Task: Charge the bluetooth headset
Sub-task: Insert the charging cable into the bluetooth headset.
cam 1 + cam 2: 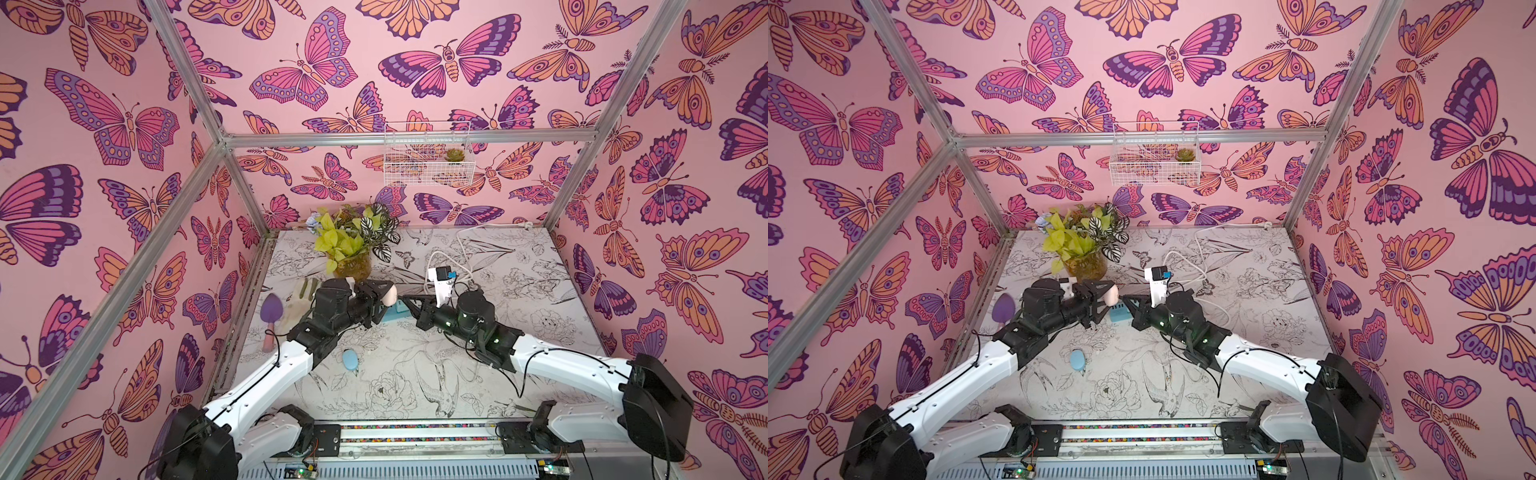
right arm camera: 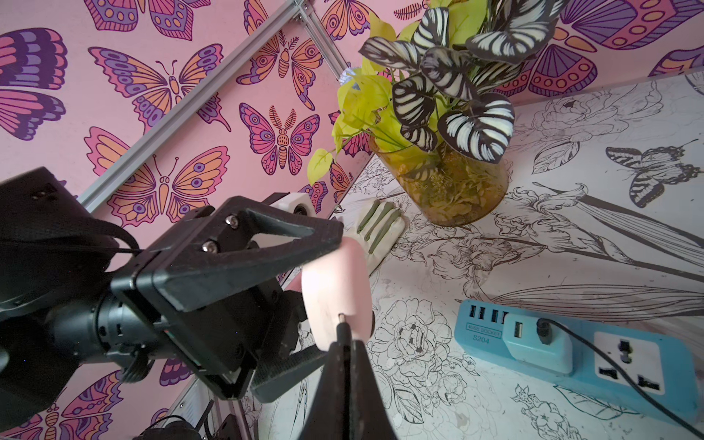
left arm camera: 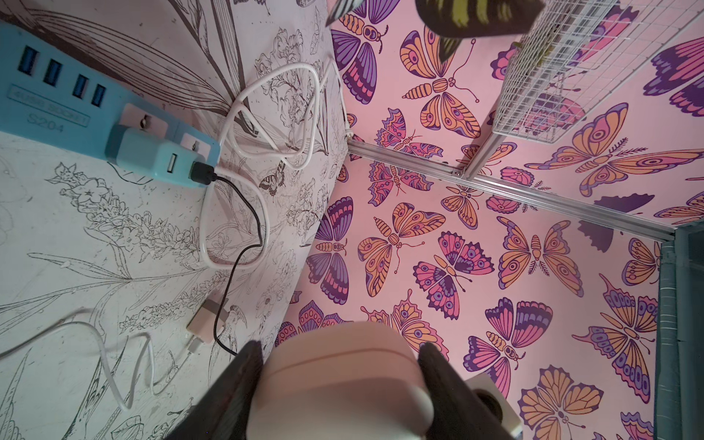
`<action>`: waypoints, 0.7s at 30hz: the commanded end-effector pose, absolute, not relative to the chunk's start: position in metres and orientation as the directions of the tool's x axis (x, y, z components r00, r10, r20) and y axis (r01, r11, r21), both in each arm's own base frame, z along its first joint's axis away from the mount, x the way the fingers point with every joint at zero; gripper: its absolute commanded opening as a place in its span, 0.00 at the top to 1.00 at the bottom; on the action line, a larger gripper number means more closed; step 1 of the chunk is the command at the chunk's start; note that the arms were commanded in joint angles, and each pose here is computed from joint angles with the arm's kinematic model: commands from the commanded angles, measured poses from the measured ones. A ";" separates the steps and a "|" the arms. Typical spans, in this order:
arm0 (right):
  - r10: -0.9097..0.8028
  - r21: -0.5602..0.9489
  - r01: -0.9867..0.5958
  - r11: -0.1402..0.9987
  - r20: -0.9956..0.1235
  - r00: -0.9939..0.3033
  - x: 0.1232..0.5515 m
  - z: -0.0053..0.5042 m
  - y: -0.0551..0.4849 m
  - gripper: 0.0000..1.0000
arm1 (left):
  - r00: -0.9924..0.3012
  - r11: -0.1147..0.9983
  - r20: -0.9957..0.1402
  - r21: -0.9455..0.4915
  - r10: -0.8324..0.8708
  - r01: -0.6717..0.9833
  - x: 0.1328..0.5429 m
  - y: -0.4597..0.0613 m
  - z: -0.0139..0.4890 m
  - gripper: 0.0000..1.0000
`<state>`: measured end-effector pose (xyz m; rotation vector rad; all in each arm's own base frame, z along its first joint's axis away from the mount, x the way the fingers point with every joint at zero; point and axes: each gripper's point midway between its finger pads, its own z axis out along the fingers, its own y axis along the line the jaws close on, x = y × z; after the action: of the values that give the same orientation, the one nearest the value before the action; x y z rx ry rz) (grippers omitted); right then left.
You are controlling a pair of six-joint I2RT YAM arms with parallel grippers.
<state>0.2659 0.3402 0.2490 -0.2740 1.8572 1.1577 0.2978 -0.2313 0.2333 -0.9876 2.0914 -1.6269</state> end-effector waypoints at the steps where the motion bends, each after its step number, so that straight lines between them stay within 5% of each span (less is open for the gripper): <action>1: 0.253 0.588 -0.606 0.536 -0.797 -0.549 0.269 0.253 0.345 1.00 | -0.736 0.094 0.188 -0.942 -0.650 -0.323 0.295 -0.242 0.237 0.84; 13: 0.275 0.584 -0.617 0.527 -0.804 -0.527 0.273 0.255 0.351 1.00 | -0.761 0.099 0.178 -0.948 -0.624 -0.303 0.297 -0.252 0.240 1.00; 21: 0.263 0.600 -0.607 0.521 -0.789 -0.555 0.276 0.255 0.359 1.00 | -0.792 0.115 0.148 -0.957 -0.593 -0.265 0.296 -0.260 0.249 1.00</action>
<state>0.2778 0.3451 0.2361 -0.2634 1.8674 1.1098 0.3099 -0.2352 0.2208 -0.9981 2.1022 -1.5920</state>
